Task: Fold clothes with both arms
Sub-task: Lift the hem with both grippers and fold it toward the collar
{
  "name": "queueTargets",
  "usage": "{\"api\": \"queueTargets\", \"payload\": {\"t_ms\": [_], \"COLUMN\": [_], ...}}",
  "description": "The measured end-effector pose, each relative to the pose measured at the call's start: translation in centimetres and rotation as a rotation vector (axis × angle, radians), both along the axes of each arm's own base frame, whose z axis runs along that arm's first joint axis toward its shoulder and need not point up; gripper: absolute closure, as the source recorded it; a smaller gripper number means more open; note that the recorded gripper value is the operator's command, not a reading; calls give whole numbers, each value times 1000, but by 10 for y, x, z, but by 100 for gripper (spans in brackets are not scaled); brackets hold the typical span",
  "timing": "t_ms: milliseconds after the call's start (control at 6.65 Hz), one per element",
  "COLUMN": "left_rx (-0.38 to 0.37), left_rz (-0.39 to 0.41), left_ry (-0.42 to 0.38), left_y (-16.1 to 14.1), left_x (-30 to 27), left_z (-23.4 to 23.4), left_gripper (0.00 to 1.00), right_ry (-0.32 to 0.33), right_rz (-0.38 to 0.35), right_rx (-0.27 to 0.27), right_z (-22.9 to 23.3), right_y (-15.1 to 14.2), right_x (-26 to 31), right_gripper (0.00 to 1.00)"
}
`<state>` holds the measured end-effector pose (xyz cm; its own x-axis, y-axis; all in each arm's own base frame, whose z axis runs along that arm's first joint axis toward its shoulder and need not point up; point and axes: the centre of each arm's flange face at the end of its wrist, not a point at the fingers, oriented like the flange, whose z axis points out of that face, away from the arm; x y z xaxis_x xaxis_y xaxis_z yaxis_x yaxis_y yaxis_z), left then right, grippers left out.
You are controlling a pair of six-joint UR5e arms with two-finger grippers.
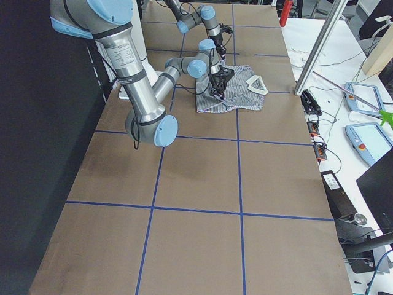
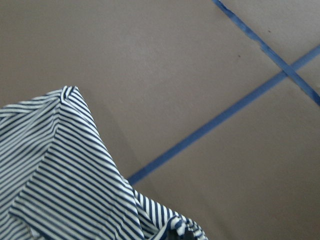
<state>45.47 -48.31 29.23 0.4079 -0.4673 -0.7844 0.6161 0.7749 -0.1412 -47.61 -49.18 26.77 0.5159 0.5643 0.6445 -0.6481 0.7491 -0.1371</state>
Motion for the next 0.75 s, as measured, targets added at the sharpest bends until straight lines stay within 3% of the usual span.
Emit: {"api": "queueTargets", "payload": {"t_ms": [301, 601, 752], "left_rx": [41, 65, 75], "left_rz": [-48, -79, -82], "left_ry": [-55, -63, -53], "left_y": [-44, -68, -73], "left_x": [-14, -1, 5], "left_z": [14, 33, 42], "left_gripper": [100, 97, 82], "right_ry": [26, 36, 37], "right_rz": [20, 27, 31], "right_rx": [-7, 3, 7], "right_z": [1, 14, 22], "right_y": [-70, -103, -111], "right_x": [-17, -38, -42], "right_gripper": [100, 100, 74]}}
